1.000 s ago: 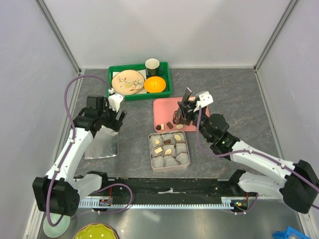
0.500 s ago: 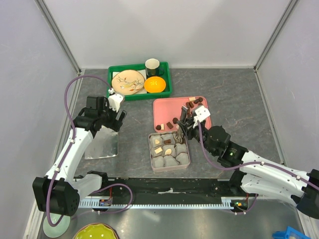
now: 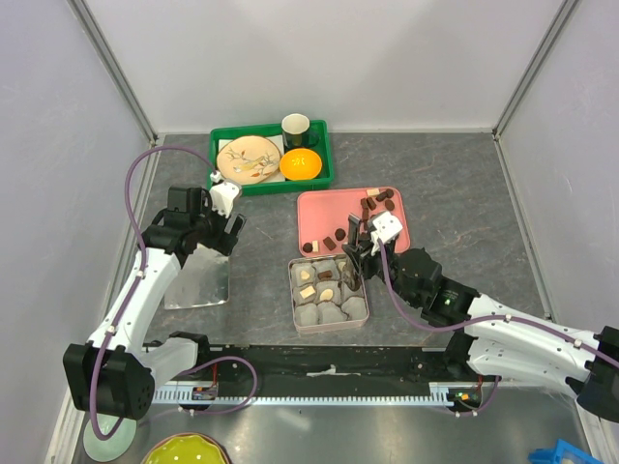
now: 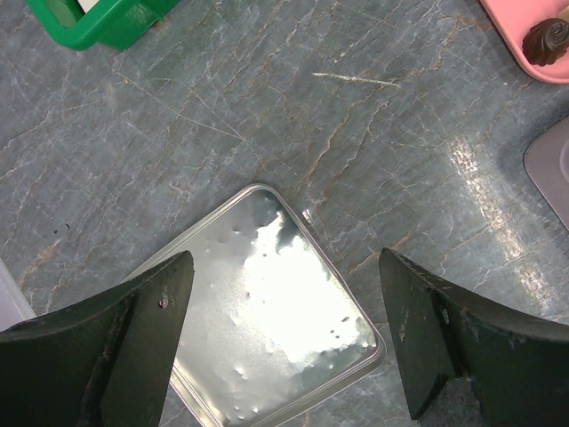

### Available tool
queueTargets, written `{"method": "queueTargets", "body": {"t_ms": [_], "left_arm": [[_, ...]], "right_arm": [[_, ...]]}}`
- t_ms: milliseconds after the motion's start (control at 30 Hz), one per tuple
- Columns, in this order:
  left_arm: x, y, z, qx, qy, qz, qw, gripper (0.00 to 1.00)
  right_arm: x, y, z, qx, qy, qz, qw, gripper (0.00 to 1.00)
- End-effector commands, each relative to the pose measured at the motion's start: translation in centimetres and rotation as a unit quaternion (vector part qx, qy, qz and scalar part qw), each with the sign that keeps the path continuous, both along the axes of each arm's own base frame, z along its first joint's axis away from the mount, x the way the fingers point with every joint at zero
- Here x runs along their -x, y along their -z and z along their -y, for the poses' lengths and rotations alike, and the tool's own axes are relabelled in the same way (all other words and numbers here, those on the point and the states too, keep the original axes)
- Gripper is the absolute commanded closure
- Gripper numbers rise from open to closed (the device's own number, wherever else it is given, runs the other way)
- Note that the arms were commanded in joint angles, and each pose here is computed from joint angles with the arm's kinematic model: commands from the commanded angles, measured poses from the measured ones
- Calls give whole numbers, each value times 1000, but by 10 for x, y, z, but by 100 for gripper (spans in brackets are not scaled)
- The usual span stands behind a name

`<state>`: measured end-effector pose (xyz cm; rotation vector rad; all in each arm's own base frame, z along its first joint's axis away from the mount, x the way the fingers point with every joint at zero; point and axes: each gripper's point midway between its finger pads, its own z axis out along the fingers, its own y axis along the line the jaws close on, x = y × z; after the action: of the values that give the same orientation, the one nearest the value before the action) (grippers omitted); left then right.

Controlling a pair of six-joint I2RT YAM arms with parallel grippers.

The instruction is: Pack the chocolate

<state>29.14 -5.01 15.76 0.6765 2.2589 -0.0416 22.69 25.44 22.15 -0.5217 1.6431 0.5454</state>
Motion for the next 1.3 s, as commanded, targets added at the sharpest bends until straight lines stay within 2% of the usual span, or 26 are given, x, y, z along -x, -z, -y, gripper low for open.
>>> {"method": "queueTargets", "body": {"t_ms": [0, 367, 867, 1100, 1267], "left_arm": [[-4, -6, 1, -2, 11, 20, 1000, 8], [-5, -8, 0, -5, 10, 23, 1000, 8], [-4, -11, -1, -9, 10, 26, 1000, 8], [-3, -15, -1, -9, 11, 32, 999, 8], [-2, -13, -3, -14, 10, 31, 999, 8]], "right_arm": [[-1, -7, -3, -21, 4, 5, 1000, 72], [0, -12, -3, -29, 1, 9, 1000, 59], [7, -15, -2, -38, -10, 3, 999, 59], [9, -16, -1, -44, -13, 7, 999, 54], [6, -23, 0, -51, -6, 13, 999, 56]]}}
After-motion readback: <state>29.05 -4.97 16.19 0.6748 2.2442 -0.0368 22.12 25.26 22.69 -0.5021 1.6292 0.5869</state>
